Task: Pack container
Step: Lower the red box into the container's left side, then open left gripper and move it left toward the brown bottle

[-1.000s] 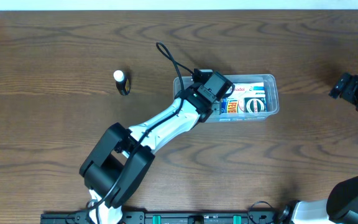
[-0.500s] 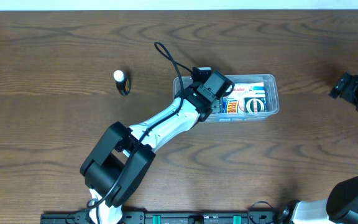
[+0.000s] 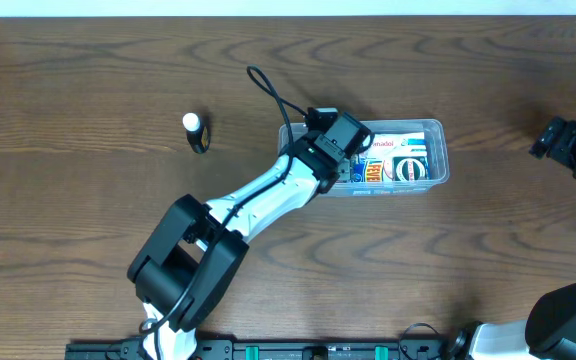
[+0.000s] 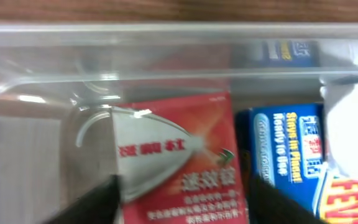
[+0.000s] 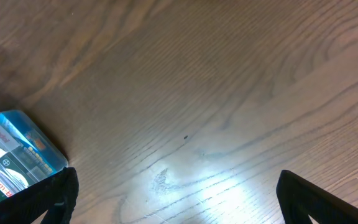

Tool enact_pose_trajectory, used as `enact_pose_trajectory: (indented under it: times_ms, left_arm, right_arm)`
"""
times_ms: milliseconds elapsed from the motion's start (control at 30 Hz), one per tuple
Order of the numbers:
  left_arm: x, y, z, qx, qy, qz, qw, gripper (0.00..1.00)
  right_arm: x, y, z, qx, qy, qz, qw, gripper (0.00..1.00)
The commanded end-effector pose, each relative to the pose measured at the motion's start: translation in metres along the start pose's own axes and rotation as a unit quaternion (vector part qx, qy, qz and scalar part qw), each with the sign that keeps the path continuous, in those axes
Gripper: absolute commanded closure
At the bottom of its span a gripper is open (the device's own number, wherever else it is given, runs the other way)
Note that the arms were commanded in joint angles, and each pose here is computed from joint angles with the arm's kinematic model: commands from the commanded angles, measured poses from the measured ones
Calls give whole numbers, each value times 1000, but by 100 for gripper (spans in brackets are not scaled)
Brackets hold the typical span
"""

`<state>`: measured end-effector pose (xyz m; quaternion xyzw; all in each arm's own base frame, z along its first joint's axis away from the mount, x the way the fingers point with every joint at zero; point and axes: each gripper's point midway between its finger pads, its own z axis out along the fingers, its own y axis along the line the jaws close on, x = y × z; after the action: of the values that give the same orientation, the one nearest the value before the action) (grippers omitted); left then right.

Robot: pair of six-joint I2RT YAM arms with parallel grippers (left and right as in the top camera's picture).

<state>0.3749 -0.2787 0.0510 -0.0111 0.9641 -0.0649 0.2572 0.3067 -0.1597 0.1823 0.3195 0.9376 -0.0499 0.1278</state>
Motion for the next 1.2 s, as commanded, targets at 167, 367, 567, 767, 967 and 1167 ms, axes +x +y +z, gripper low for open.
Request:
enact_pose_trajectory:
  times_ms: [167, 367, 567, 767, 967, 1167]
  left_arm:
    - [-22, 21, 3, -26, -19, -10, 999, 95]
    - [-22, 34, 2, -60, -24, -5, 998, 94]
    - [-16, 45, 6, -88, -18, 2, 996, 94]
    - [-1, 51, 25, -104, 4, 15, 994, 94]
    - [-4, 48, 25, -98, 0, 19, 995, 94]
    - [0, 41, 26, -79, 13, 21, 997, 94]
  right_arm:
    - [-4, -3, -4, 4, -8, 9, 1000, 1]
    - [-4, -3, -4, 4, -8, 9, 1000, 1]
    - [-4, -3, -4, 4, -8, 9, 1000, 1]
    - [-4, -3, -4, 4, -8, 9, 1000, 1]
    - [-4, -3, -4, 4, -8, 9, 1000, 1]
    - [-4, -3, -4, 4, -8, 9, 1000, 1]
